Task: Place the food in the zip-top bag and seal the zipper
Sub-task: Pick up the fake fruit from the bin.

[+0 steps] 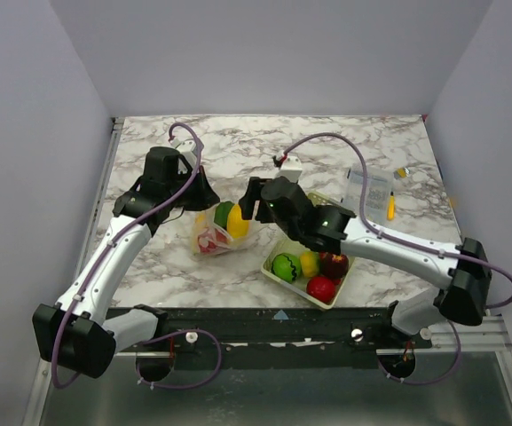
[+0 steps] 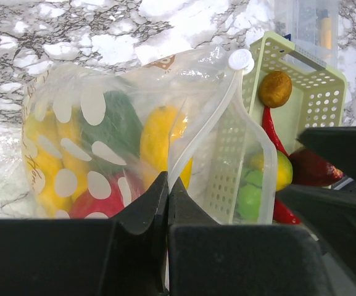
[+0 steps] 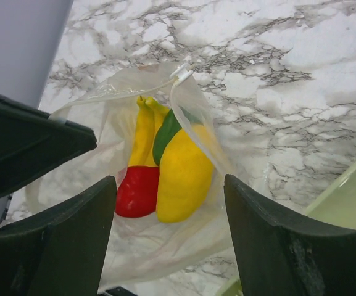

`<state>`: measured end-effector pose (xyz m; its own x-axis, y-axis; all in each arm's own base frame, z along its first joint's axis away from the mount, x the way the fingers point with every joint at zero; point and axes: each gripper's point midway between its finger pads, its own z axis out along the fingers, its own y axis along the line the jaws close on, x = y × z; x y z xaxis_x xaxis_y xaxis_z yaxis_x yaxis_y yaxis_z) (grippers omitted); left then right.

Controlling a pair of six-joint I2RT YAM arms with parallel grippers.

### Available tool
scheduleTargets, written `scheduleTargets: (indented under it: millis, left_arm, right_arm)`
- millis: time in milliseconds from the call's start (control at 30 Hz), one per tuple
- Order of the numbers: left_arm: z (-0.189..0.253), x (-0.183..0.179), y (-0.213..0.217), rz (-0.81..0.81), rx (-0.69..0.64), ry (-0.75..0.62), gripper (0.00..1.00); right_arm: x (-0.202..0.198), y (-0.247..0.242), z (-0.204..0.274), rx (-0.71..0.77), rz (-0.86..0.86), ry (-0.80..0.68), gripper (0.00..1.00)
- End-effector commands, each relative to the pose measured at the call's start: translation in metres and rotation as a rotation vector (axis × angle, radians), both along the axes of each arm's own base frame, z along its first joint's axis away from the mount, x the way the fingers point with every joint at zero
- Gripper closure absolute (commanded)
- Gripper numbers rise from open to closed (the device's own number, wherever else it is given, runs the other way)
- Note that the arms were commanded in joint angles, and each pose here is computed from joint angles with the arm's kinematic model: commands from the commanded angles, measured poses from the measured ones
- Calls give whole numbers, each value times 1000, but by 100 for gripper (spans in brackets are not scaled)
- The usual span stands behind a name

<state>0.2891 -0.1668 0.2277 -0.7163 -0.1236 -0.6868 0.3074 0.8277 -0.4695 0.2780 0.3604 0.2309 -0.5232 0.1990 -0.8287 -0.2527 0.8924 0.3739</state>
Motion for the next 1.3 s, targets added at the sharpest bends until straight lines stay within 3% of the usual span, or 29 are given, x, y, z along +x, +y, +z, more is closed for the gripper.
scheduleTargets:
  millis: [0, 167, 400, 633, 800, 1000, 1267]
  left_arm:
    - [0, 4, 1, 6, -1, -5, 100]
    - [-1, 5, 2, 9, 2, 0, 100]
    - [-1, 4, 2, 9, 3, 1, 100]
    - [-1, 4, 1, 6, -2, 4, 100]
    - [-3, 4, 1, 4, -2, 10, 100]
    - [-3, 4, 1, 4, 0, 10, 100]
    - [-4, 4, 0, -2, -4, 16, 100]
  right_arm:
    - [-26, -25, 8, -24, 63, 21, 27]
    - [-42, -75, 13, -51, 4, 2, 25]
    - [-71, -142, -40, -187, -68, 96, 17]
    - [-112, -127, -82, -120, 92, 281, 18]
    - [-121, -100, -101, -168, 228, 348, 19]
    - [-106, -104, -129, -320, 147, 388, 21]
    - [-102, -92, -135, -297, 159, 376, 22]
